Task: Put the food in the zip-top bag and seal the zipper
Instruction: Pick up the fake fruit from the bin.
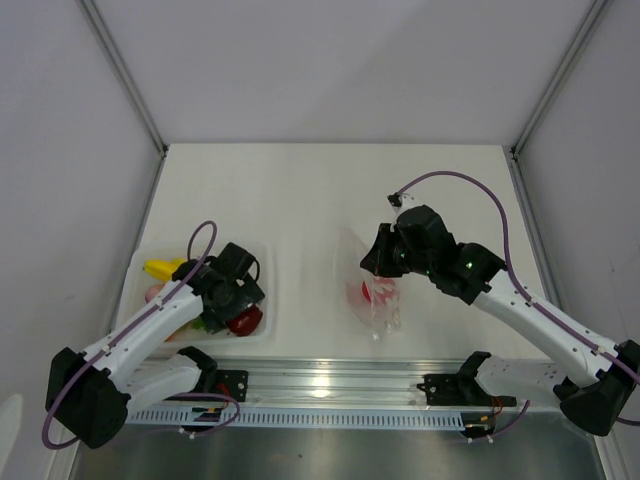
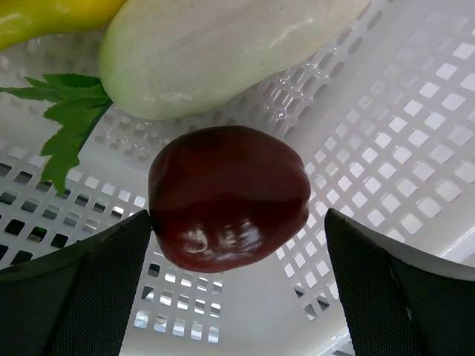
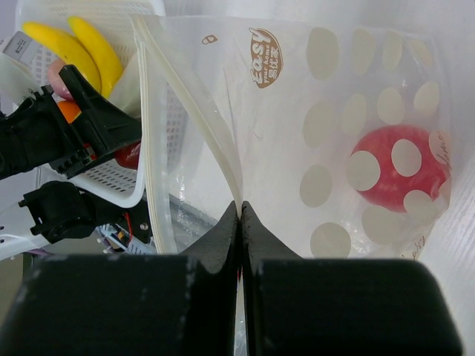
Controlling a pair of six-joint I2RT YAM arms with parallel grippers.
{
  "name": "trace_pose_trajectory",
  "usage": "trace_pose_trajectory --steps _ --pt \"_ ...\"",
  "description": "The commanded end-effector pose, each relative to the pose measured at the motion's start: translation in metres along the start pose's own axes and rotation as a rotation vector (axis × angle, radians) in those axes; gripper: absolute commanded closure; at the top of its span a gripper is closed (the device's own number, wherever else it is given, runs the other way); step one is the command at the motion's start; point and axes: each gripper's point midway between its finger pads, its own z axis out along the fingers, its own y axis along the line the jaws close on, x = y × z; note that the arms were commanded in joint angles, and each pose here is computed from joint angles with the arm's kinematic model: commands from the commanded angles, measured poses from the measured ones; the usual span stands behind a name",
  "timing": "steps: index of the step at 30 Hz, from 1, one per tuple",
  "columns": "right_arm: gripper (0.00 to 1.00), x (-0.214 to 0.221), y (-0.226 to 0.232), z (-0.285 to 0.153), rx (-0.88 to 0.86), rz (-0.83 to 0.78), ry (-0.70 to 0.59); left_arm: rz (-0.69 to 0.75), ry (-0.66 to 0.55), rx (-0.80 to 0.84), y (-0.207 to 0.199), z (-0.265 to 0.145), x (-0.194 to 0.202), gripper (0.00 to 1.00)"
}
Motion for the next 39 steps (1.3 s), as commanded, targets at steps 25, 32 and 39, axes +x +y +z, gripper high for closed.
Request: trace_pose_trajectory --steps 25,32,39 --pt "1.0 -0.005 0.001 -0.001 -0.01 0.001 -0.03 0.055 -0.115 0.208 -0.023 -0.033 -0.025 0.99" --pt "1.0 -0.007 0.003 -0.002 -0.015 0.004 -0.033 0.229 -0.163 0.665 -0.078 -0.115 -0.028 0.99" --pt "1.0 -0.011 0.007 -0.002 -0.019 0.005 -0.036 0.458 -0.123 1.412 -0.143 -0.228 0.014 0.99"
